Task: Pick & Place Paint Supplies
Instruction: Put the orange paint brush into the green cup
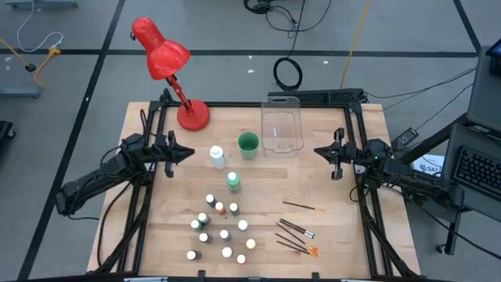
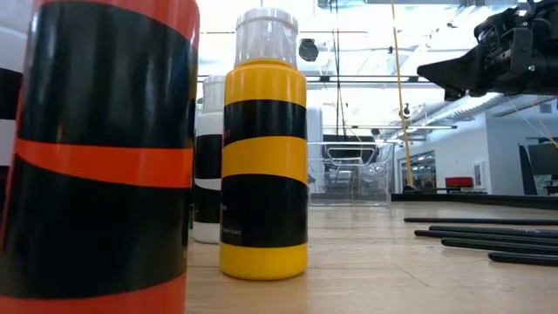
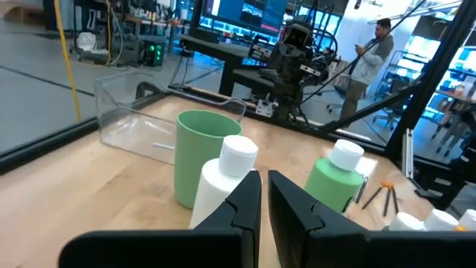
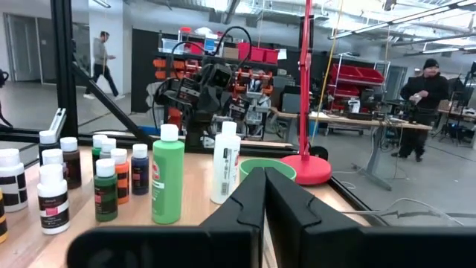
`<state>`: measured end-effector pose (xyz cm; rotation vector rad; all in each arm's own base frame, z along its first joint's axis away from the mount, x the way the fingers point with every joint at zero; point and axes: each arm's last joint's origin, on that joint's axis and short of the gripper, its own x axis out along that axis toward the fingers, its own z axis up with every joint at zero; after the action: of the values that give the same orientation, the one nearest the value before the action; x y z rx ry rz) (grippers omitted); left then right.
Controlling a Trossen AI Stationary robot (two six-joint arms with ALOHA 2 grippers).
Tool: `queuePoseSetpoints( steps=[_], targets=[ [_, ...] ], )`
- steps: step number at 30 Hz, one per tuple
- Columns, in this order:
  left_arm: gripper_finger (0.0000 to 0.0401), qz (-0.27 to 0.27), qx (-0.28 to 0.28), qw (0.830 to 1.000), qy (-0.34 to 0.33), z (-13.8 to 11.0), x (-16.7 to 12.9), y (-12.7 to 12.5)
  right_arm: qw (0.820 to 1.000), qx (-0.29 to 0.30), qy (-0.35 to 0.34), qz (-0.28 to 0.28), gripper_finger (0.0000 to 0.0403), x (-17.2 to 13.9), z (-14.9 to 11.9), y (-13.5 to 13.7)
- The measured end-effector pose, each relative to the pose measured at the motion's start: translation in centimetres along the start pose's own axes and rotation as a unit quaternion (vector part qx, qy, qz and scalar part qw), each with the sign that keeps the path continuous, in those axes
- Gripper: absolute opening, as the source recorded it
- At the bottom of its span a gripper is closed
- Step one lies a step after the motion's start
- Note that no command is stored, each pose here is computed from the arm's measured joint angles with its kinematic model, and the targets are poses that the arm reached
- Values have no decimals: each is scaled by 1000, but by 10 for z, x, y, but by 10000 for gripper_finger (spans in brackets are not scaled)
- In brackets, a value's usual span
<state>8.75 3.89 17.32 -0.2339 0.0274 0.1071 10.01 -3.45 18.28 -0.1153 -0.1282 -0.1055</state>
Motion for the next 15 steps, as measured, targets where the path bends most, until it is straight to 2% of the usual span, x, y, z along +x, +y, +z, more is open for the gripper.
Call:
queuePoseSetpoints(
  steps=[4,11,15],
  targets=[
    [26,3,-20,1000,15,-2,2,1,1000,-1,-2,0,4,0,0,0],
    [26,11,0,999,46,-7,6,5,1000,-1,-4,0,4,0,1,0],
    [26,37,1,998,51,-8,8,7,1000,-3,-9,0,4,0,2,0]
  ],
)
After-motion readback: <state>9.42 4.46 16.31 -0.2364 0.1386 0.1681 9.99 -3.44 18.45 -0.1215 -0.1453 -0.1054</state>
